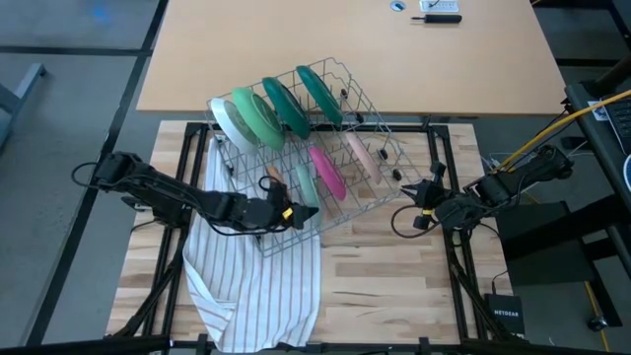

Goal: Sort dishes
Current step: Put the light green plate in the dish rack

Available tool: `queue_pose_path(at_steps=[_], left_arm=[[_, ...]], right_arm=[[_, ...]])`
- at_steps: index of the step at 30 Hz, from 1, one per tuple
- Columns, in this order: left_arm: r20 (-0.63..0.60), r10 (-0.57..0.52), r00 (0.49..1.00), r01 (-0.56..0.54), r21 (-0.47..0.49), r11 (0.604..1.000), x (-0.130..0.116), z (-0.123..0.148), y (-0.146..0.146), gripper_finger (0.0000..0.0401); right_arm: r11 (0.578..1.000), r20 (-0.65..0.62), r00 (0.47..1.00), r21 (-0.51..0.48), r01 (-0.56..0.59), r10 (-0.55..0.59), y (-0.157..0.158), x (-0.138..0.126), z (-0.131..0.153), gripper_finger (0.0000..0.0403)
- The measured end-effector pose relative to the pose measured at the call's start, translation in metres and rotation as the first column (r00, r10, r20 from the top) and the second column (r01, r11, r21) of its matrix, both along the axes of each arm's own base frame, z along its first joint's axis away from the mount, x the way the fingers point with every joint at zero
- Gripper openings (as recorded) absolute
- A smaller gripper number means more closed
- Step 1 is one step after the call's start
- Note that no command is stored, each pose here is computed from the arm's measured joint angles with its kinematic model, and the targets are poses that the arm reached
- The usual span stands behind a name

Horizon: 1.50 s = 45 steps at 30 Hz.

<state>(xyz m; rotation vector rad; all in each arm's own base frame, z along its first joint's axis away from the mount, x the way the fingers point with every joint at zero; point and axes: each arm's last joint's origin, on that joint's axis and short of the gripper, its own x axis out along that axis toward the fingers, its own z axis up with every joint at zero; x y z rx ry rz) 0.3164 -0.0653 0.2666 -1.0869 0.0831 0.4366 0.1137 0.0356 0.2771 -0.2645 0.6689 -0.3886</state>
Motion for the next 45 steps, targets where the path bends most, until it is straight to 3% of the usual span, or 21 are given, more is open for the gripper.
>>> queue_pose_path(at_steps=[14,20,25,28,31,35,45], left_arm=[[0.082,0.042,0.996,-0.043,0.005,0.999,-0.008,0.02,0.01,0.0086],[0.067,0.058,0.996,-0.061,0.046,0.997,-0.006,0.02,0.019,0.0086],[0.03,0.06,0.998,-0.063,0.137,0.989,-0.005,0.019,0.026,0.0086],[0.096,0.143,0.985,-0.139,-0.053,0.989,-0.005,0.019,0.031,0.0086],[0.125,0.205,0.971,-0.175,-0.217,0.96,-0.005,0.018,0.032,0.0086],[0.092,0.221,0.971,-0.186,-0.29,0.939,-0.007,0.013,0.03,0.0086],[0.026,0.222,0.975,-0.202,-0.329,0.922,-0.027,0.021,0.03,0.0086]], right_arm=[[1.0,0.0,1.0,0.001,0.0,0.0,0.0,0.0,0.0,0.0039],[1.0,0.0,1.0,0.0,0.0,0.0,0.0,0.0,0.0,0.0039],[1.0,0.0,1.0,0.001,0.0,0.0,0.0,0.0,0.0,0.0039],[1.0,0.0,1.0,0.001,0.0,0.0,0.0,0.0,0.0,0.0039],[1.0,0.0,1.0,0.001,0.0,0.0,0.0,0.0,0.0,0.0039],[1.0,0.0,1.0,0.0,0.0,0.0,0.0,0.0,0.0,0.0039],[1.0,-0.014,1.0,0.017,-0.016,0.017,0.0,0.0,-0.001,0.0039]])
